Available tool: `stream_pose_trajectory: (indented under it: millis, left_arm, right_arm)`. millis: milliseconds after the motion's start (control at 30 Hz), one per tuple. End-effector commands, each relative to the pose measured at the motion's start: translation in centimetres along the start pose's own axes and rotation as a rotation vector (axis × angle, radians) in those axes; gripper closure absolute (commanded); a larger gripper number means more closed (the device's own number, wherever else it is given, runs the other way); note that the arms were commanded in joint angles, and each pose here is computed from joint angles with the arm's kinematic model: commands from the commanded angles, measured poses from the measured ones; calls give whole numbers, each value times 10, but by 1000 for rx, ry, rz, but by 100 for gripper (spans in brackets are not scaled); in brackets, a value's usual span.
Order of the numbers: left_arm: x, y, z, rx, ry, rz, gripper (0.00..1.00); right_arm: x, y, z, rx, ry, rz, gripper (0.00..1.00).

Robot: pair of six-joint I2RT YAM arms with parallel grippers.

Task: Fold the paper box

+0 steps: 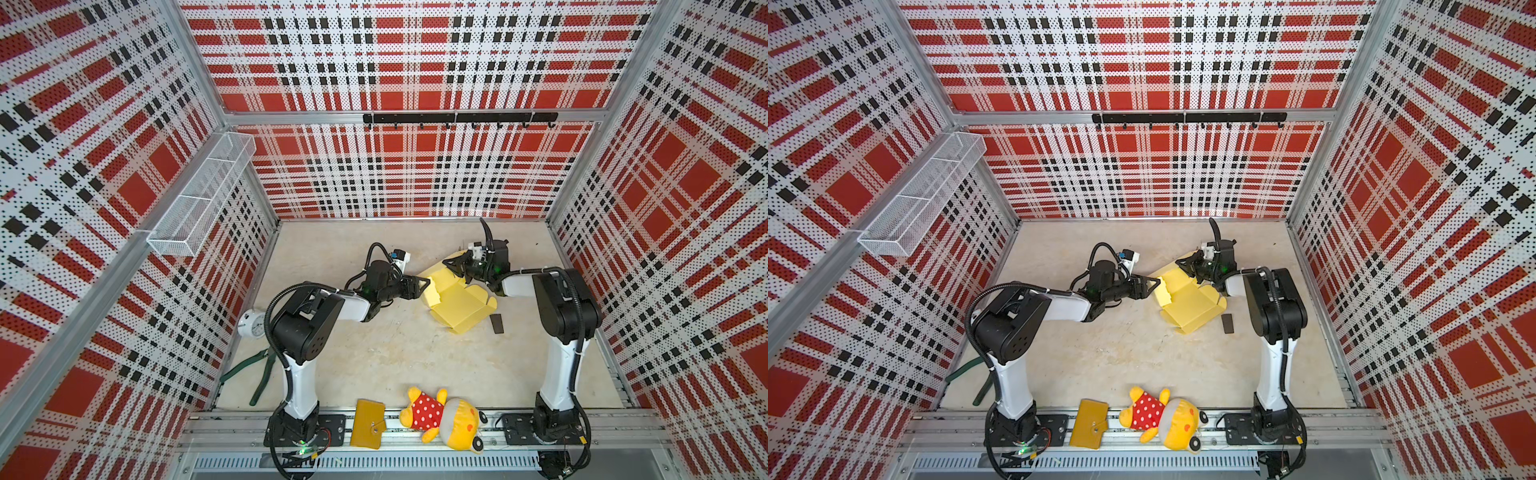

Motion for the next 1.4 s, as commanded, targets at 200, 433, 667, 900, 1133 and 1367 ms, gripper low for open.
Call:
stream_pose_trajectory:
  millis: [200, 433, 667, 900, 1133, 1367]
  left_arm:
    - [4, -2, -13, 21, 3, -3, 38]
    - [3, -11, -14, 84, 20, -46, 37]
    - [8, -13, -18, 169, 24, -45, 40]
    - [14, -23, -11, 321, -12, -76, 40]
    - [19, -34, -26, 486, -49, -16, 39]
    - [8, -32, -38, 515, -140, 79, 35]
  right_arm:
    - [-13, 24, -4, -68, -47, 63, 99]
    - [-22, 40, -4, -109, -108, 192, 100]
    - [-29, 43, -10, -112, -119, 229, 100]
    - [-41, 42, -18, -115, -157, 209, 100]
    - [-54, 33, -28, -94, -235, 201, 100]
    - [-74, 26, -41, -75, -316, 140, 100]
Point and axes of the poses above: each gripper's point midway between its finger pads, its own x axis out along the fingers, its own y axis along the line the jaws close on, z = x × y, the point moved 9 cm from there along -x, back along the fingers, and after that the axes turned 8 degrees about -x, right-handed, at the moved point
